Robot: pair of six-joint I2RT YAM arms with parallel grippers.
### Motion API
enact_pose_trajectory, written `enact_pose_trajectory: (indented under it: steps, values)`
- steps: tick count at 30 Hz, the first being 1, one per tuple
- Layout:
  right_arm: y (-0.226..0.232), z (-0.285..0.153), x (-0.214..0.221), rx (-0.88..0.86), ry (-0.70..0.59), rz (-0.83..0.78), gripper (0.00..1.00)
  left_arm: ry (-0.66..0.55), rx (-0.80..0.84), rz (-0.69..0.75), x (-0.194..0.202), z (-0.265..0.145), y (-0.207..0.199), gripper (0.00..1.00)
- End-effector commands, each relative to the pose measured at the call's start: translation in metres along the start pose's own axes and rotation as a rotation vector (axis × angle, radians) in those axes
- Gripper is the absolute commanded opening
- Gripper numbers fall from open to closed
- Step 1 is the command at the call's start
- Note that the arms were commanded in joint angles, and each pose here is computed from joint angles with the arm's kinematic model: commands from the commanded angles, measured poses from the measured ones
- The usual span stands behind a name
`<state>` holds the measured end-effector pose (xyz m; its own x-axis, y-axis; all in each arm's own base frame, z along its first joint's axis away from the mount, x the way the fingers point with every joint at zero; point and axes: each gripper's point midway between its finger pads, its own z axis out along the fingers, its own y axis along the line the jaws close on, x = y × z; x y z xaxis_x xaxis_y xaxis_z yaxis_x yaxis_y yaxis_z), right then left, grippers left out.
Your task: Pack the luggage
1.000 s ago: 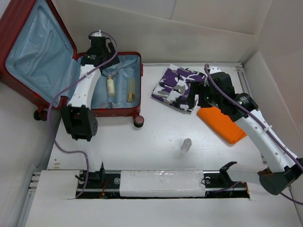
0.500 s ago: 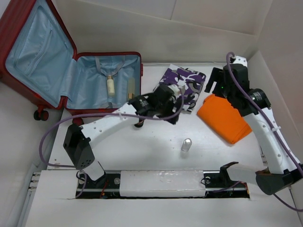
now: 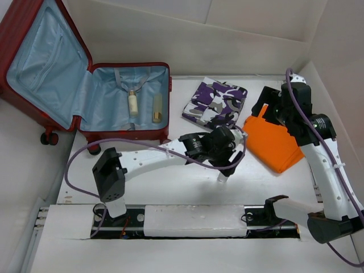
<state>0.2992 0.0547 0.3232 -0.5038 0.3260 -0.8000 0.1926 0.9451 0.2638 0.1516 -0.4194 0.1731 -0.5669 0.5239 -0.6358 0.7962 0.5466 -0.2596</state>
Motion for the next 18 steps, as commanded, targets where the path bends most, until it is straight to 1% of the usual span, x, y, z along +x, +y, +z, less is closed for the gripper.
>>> enact_pose_trajectory:
  steps: [1,5,8,12,15,18]
  values:
    - [0.007,-0.008,0.005,-0.059,0.011,0.019,0.88,-0.028,0.017,0.02,-0.012,0.015,-0.004,0.72]
    - [0.008,-0.008,0.005,-0.067,0.015,0.008,0.88,-0.007,-0.003,0.027,-0.012,0.034,0.0,0.72]
    - [0.006,-0.011,0.006,-0.067,0.016,-0.002,0.88,0.033,-0.016,0.025,-0.001,0.049,0.004,0.72]
    - [-0.001,-0.012,0.008,-0.046,0.017,-0.008,0.88,0.058,-0.017,0.04,0.007,0.057,0.003,0.72]
    - [-0.004,-0.012,0.01,-0.037,0.014,-0.008,0.89,0.1,-0.03,0.047,0.023,0.066,0.01,0.71]
    - [-0.006,-0.012,0.009,-0.03,0.011,-0.012,0.89,0.113,-0.049,0.046,0.03,0.068,0.015,0.57]
